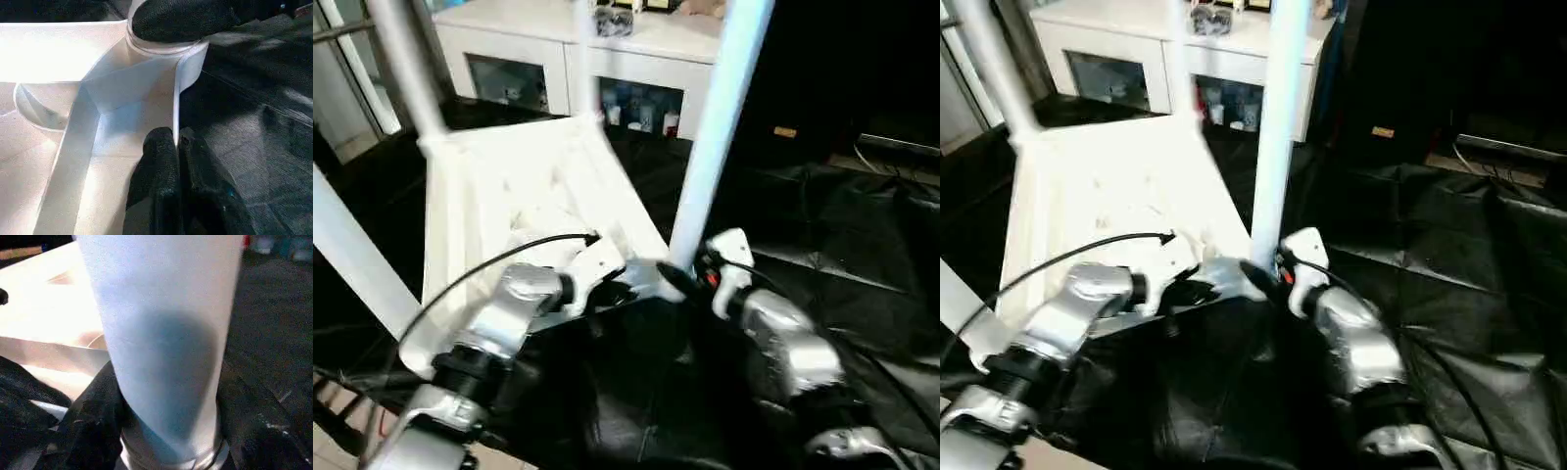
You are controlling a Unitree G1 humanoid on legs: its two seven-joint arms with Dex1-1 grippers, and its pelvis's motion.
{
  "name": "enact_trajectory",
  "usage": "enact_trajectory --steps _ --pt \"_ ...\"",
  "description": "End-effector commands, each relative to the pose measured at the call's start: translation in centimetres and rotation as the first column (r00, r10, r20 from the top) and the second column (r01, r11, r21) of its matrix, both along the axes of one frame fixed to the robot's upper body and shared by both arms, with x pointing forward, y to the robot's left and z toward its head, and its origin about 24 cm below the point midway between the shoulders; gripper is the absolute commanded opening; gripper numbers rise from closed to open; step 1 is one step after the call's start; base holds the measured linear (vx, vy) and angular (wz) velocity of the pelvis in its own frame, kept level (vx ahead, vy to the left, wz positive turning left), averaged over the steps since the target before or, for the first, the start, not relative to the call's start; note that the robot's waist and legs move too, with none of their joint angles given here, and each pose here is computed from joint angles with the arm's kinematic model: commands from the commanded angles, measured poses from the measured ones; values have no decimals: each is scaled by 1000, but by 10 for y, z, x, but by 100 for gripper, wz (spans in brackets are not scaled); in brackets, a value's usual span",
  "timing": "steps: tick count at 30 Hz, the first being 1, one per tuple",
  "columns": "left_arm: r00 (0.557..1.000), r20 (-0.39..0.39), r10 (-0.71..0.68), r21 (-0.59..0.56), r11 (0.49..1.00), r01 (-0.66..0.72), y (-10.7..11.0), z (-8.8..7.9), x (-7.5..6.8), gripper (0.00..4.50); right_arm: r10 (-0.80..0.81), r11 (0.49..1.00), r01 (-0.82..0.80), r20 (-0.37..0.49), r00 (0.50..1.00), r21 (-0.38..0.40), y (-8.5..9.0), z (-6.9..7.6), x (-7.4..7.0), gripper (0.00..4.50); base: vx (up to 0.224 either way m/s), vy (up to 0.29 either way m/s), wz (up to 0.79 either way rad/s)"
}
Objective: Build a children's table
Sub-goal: Rotate leg to tighten
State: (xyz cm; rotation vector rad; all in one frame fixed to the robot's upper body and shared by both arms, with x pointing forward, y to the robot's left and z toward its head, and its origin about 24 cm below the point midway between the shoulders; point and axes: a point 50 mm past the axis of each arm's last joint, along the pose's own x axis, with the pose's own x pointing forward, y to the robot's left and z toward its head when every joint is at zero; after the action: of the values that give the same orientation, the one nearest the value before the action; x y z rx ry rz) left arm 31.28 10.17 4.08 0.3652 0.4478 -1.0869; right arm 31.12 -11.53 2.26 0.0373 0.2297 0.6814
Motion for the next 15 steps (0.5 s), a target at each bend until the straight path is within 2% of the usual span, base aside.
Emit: enact_trajectory --steps 1,3,4,6,7,10,11,13,15 --pt "998 32 -47 -99 994 50 -32 7 -4 0 186 982 -182 -90 978 53 40 -15 -16 308 0 0 0" --pt "998 36 -54 -89 994 57 -30 7 -5 0 189 981 -186 -85 978 48 36 -13 -14 313 0 0 0" --pt "998 37 -57 -81 995 60 -26 7 -5 0 204 979 -204 -61 977 9 28 -10 -13 329 0 0 0" --pt "998 35 -57 -73 996 60 -23 6 -5 0 227 974 -227 -48 973 0 20 -6 -13 329 0 0 0" --pt "998 40 -53 -55 997 56 -16 6 -5 0 285 958 -285 -12 958 -1 0 3 -15 329 0 0 0" --pt "998 41 -44 -47 998 46 -10 5 -3 0 331 943 -330 19 943 -40 -27 10 -20 329 0 0 0" --pt "998 41 -44 -46 998 45 -8 5 -3 0 339 940 -338 12 941 -50 -35 11 -21 329 0 0 0" --pt "998 41 -51 -40 998 53 -3 4 -5 0 350 931 -350 -20 936 -102 -64 14 -26 329 0 0 0" --pt "998 40 -57 -38 998 59 -1 3 -5 0 343 932 -345 -33 939 -115 -73 15 -27 329 0 0 0"
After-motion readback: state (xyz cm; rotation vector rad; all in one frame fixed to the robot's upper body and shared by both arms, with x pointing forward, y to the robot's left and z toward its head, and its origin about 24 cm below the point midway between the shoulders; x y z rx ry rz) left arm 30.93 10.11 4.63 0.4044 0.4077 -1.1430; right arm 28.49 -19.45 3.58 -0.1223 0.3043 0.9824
